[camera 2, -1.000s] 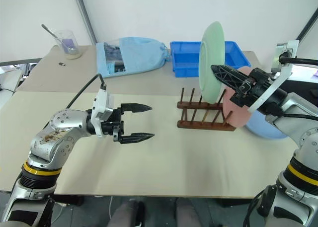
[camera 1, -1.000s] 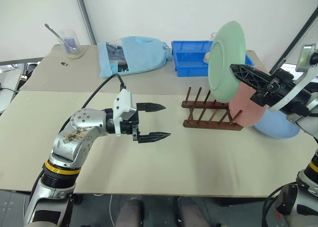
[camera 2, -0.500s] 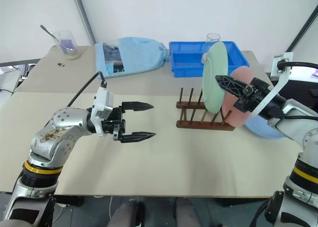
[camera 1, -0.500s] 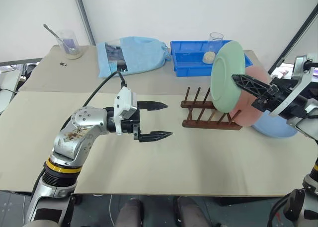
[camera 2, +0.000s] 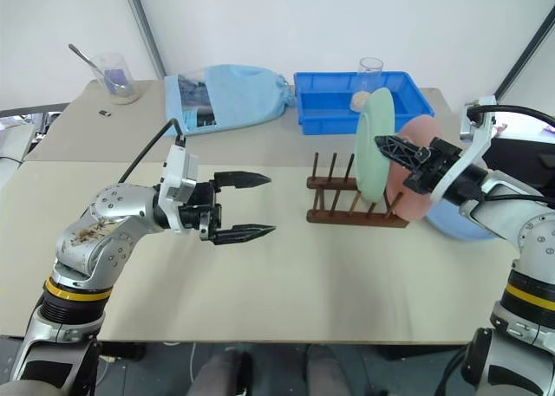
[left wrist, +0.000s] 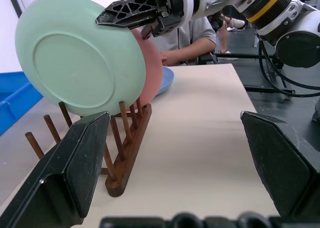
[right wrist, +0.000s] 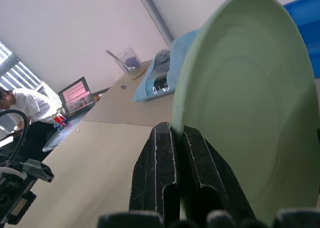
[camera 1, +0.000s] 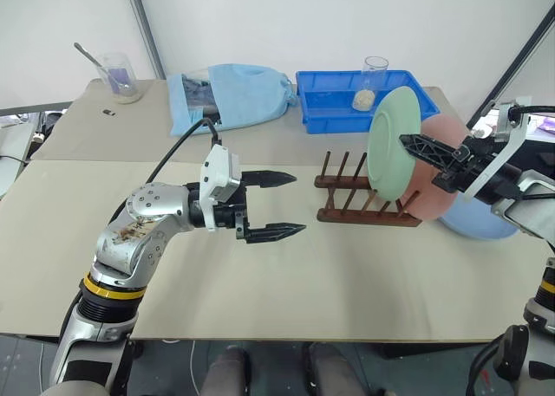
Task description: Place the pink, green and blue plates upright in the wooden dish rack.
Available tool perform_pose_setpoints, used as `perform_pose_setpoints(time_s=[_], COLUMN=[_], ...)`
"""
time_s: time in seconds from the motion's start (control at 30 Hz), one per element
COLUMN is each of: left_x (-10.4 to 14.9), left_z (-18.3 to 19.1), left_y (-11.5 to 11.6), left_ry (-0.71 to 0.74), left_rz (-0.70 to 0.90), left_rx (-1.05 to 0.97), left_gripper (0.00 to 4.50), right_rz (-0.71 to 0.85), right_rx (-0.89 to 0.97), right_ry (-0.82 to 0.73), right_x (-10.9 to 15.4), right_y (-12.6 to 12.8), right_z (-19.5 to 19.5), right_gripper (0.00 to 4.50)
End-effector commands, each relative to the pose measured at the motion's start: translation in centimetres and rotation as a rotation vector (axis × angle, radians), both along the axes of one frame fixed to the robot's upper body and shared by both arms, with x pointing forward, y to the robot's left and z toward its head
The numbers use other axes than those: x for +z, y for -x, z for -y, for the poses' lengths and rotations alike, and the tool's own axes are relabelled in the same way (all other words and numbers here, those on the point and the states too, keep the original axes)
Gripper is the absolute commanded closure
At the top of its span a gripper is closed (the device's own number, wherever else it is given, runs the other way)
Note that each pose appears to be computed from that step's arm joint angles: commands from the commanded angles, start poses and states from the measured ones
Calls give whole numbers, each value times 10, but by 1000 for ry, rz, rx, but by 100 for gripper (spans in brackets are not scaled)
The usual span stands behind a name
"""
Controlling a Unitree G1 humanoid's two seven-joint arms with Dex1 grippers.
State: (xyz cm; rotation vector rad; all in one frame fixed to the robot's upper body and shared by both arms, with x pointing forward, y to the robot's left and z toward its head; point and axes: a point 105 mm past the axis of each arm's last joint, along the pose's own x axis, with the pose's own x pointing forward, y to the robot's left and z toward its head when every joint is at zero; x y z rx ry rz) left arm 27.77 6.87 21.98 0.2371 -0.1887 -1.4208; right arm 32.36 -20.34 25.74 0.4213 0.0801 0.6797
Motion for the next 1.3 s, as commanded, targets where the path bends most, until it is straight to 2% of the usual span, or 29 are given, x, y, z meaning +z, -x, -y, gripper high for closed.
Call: perform_pose_setpoints(time_s=[0.03,0.2,0.33,0.47,0.57,0.63,0.77,0.9,1.0,1.1,1.3], left_x=[13,11,10,9,10,10,9,8,7,7,8], left_z=[-1,0,1,4,11,15,23,33,41,49,57], left_y=[1,0,1,2,6,10,18,24,29,28,27], left_ry=[24,19,17,5,-9,-16,-24,-42,-51,-51,-40], left_rz=[50,49,38,34,87,97,89,108,93,117,131], left_rx=[0,8,4,-11,-33,-56,-118,-186,-241,-255,-250], left_gripper=[0,0,0,0,0,0,0,0,0,0,0], right_rz=[62,134,223,321,370,354,271,150,82,59,15], right_rx=[-28,-94,-139,-156,-201,-226,-251,-233,-242,-269,-219], right_ry=[19,89,143,259,478,589,702,918,1091,1206,1231], right_x=[16,31,55,78,77,67,40,-14,-49,-70,-101], right_y=[0,-1,5,22,43,55,78,84,73,54,17], right_z=[2,10,20,30,49,60,79,94,115,137,145], right_gripper=[307,139,2,2,2,2,2,2,2,2,2])
